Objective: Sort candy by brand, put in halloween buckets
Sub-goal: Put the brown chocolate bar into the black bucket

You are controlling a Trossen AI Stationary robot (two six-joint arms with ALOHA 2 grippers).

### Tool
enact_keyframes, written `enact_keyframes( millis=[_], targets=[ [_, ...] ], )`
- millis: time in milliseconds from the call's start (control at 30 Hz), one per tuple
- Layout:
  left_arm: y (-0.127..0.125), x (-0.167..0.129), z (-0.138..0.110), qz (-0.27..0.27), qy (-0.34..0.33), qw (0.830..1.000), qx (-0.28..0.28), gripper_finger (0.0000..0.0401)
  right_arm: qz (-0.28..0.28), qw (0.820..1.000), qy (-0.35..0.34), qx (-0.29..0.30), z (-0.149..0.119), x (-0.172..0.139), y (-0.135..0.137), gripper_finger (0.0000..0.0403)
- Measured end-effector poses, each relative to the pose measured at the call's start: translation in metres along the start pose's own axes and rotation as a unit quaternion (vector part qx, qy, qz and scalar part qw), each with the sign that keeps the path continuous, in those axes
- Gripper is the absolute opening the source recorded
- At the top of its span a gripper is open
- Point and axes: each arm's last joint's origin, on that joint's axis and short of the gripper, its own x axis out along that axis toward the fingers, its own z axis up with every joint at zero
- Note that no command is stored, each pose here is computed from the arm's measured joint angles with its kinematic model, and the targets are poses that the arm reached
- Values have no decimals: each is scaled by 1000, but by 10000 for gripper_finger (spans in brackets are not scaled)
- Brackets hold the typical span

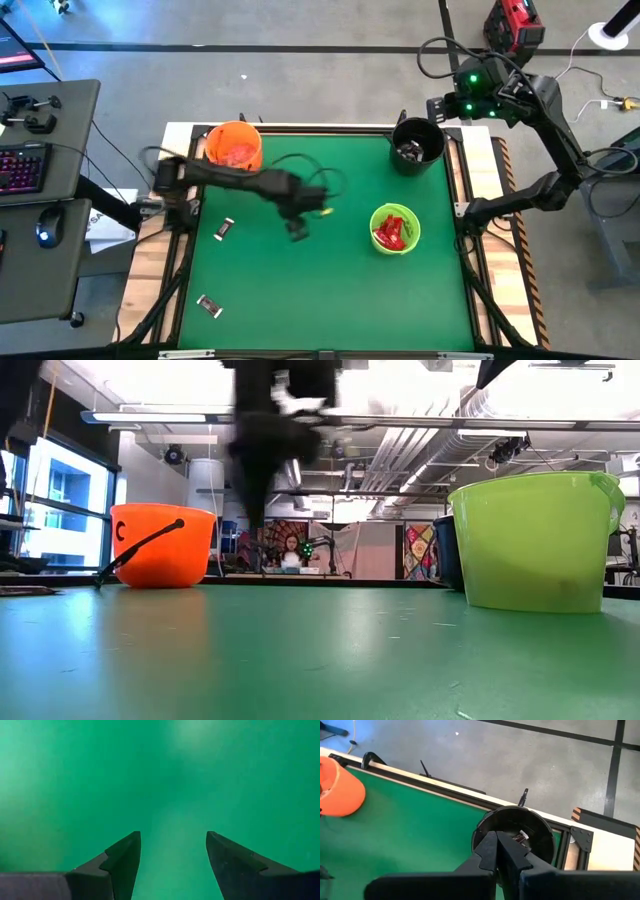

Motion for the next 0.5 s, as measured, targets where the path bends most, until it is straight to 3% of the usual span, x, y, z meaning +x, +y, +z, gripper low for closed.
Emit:
enact_keyframes(
  millis=[133, 267, 400, 500],
  targets=[
    [22, 9, -75, 3, 29, 993, -114, 216, -3, 1000, -3, 0, 0, 0, 0, 0],
    [39, 18, -140, 0, 47, 973, -227, 216, -7, 1000, -6, 0, 1, 0, 0, 0],
    [48, 28, -184, -9, 63, 955, -290, 216, -12, 1000, -8, 2, 1, 0, -1, 0],
    [53, 35, -201, -3, 68, 949, -309, 216, -12, 1000, -9, 5, 1, 0, -1, 0]
  ],
)
